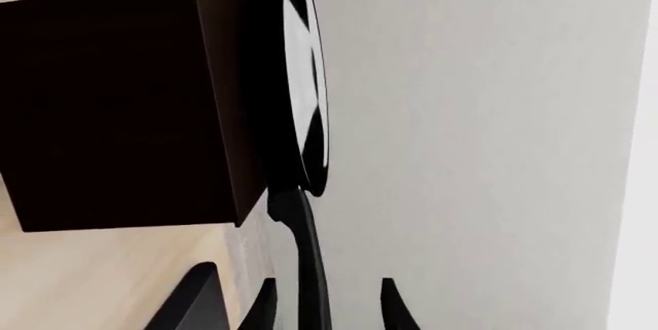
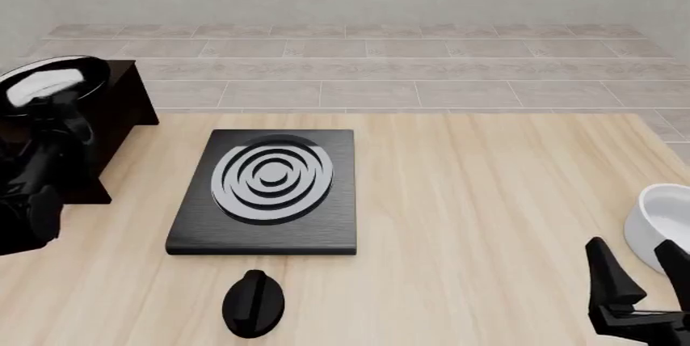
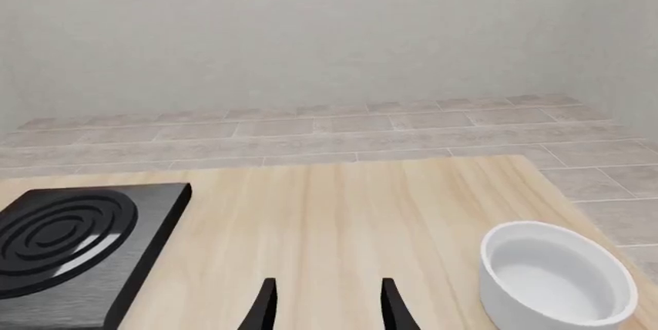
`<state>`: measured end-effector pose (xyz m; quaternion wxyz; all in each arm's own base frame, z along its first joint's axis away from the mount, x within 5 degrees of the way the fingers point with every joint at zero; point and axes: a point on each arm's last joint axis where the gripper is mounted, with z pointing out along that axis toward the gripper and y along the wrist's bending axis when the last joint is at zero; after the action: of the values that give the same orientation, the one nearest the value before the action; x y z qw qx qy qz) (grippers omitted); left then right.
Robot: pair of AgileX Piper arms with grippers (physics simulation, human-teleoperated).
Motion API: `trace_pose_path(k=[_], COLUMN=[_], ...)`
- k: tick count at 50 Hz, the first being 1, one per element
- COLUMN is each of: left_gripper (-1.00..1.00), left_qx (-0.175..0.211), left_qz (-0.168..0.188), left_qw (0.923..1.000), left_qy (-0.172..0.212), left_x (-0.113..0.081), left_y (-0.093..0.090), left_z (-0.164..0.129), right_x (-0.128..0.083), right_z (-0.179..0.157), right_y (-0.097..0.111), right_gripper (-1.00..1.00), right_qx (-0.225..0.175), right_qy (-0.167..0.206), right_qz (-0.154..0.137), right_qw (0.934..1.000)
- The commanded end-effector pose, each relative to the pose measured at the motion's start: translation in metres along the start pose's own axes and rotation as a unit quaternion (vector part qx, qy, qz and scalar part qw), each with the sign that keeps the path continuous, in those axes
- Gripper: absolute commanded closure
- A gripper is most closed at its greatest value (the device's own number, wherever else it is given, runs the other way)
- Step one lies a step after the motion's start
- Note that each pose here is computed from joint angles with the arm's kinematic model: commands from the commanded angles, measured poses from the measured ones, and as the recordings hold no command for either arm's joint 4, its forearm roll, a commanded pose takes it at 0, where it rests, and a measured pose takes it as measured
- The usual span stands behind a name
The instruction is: Put the frying pan on top of the cabinet.
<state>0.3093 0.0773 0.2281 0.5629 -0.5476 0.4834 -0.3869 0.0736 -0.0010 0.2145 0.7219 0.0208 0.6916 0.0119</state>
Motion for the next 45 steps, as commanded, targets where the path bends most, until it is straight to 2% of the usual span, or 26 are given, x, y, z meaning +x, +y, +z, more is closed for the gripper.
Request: trace_pose_path(k=[1, 28, 45], left_gripper=[-1.0, -1.0, -1.0], left_qx=[0.001, -0.01, 0.0], left_qz=[0.005, 0.015, 0.028], left_qw=[1.0, 0.9994, 0.9988], left_qy=[-0.004, -0.031, -0.039], left_x=[-0.003, -0.018, -0.022], left_y=[-0.001, 0.008, -0.007], left_z=[-0.004, -0.022, -0.051], right_x=[0.0, 0.0, 0.0], right_z=[0.001, -0.001, -0.001], right_y=[0.0, 0.0, 0.001], right_gripper=[-1.0, -1.0, -1.0], right_qx=[-0.001, -0.002, -0.004], right_qy=[0.0, 0.001, 0.0], right_qz=[-0.002, -0.002, -0.004], right_qw=[1.0, 1.0, 1.0])
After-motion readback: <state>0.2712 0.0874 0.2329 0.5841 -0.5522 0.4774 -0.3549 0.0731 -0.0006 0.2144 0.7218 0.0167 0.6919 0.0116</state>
